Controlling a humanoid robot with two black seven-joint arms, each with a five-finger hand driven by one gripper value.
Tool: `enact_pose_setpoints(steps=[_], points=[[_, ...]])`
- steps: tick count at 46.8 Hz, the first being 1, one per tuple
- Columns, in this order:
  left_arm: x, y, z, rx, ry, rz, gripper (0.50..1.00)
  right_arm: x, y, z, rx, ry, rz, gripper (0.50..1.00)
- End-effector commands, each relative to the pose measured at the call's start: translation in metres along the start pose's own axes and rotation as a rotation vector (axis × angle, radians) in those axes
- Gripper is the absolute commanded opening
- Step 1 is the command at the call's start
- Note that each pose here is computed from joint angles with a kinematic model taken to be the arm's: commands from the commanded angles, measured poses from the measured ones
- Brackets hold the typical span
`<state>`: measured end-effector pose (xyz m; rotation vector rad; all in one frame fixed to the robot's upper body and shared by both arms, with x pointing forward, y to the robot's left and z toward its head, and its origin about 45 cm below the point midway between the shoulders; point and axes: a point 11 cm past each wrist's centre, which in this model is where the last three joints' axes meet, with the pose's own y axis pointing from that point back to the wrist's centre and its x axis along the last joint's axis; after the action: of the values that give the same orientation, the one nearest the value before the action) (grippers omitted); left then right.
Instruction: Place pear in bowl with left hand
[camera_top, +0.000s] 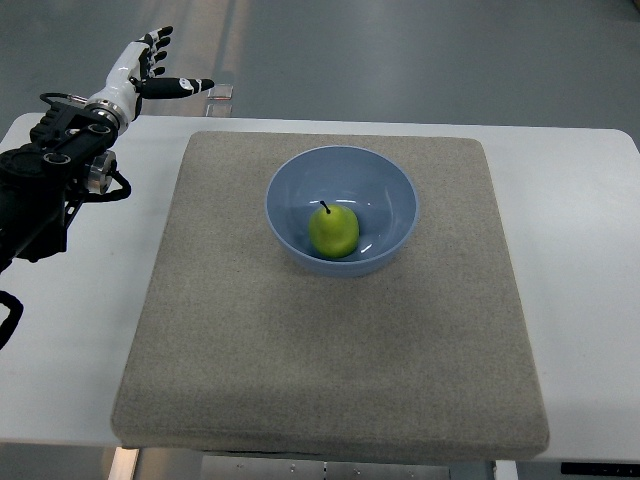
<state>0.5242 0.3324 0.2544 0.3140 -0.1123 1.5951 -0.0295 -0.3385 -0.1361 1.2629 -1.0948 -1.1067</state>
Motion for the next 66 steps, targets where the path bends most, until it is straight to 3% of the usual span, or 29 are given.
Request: enact_pose_setpoints(steps=[1, 17, 33, 66], points=[[0.006, 0.000, -0.008, 0.066, 0.066, 0.032, 0.990, 0.000, 0.000, 0.000, 0.000, 0.000, 0.000, 0.926], [0.014, 0.009, -0.042, 0.173, 0.243, 0.083, 0.981, 0.000, 0.000, 0.000, 0.000, 0.000, 0.000, 0.926], [0.010, 0.015, -0.048, 0.080, 0.506, -0.039, 0.973, 0.000, 0.000, 0.000, 0.000, 0.000, 0.000, 0.926], [0.003, 0.013, -0.035, 0.030, 0.495, -0.084, 0.992, 0.000, 0.000, 0.000, 0.000, 0.000, 0.000, 0.926]])
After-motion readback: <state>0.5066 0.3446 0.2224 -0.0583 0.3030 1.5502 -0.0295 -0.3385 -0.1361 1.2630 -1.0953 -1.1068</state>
